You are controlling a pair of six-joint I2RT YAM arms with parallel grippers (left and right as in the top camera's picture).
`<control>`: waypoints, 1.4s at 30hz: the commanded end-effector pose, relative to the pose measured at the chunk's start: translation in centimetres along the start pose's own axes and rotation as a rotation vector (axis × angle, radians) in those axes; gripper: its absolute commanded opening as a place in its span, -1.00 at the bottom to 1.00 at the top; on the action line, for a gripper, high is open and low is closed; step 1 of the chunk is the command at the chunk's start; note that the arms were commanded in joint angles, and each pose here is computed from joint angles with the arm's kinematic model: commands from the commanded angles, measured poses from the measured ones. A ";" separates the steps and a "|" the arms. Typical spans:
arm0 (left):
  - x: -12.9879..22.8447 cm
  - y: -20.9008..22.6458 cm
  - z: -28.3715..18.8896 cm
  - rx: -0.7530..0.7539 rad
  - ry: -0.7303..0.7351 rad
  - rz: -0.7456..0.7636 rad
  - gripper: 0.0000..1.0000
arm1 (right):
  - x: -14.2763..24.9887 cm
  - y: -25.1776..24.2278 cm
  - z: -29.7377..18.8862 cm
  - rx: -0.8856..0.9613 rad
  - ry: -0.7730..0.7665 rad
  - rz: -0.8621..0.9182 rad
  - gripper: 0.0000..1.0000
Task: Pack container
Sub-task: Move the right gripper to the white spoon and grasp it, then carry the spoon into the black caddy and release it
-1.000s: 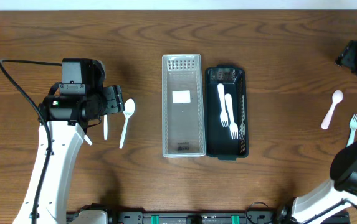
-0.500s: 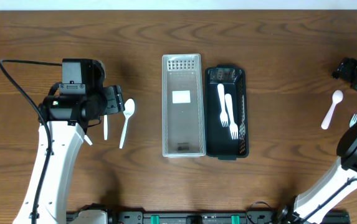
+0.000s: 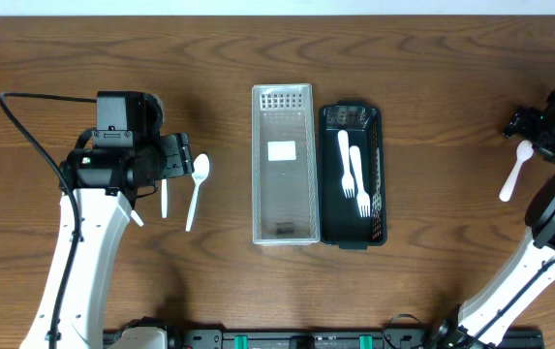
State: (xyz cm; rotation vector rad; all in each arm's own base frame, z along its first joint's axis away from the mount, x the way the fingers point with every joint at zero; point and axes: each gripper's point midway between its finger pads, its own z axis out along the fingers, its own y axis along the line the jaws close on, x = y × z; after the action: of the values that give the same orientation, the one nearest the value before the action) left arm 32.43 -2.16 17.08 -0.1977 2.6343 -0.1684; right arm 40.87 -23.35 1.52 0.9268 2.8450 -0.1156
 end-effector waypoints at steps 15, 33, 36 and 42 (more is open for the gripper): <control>-0.5 -0.1 -0.4 -0.005 -0.015 0.010 0.49 | 1.6 -0.2 3.2 -0.027 0.086 -0.017 0.42; -0.5 -0.1 -0.4 -0.005 -0.014 0.010 0.49 | 1.2 -0.2 3.2 -0.028 0.070 -0.016 -0.17; -0.5 -0.1 -0.4 -0.005 -0.014 0.010 0.49 | 1.1 -0.2 3.2 -0.029 0.066 -0.016 -0.28; -0.5 -0.1 -0.4 -0.005 -0.014 0.010 0.48 | 1.0 -0.2 3.2 -0.029 0.064 -0.016 -0.45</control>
State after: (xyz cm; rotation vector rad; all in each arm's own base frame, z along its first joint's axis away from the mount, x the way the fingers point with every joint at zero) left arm 32.43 -2.17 17.08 -0.1972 2.6344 -0.1685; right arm 40.83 -23.28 -0.21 0.9012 2.8750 -0.0637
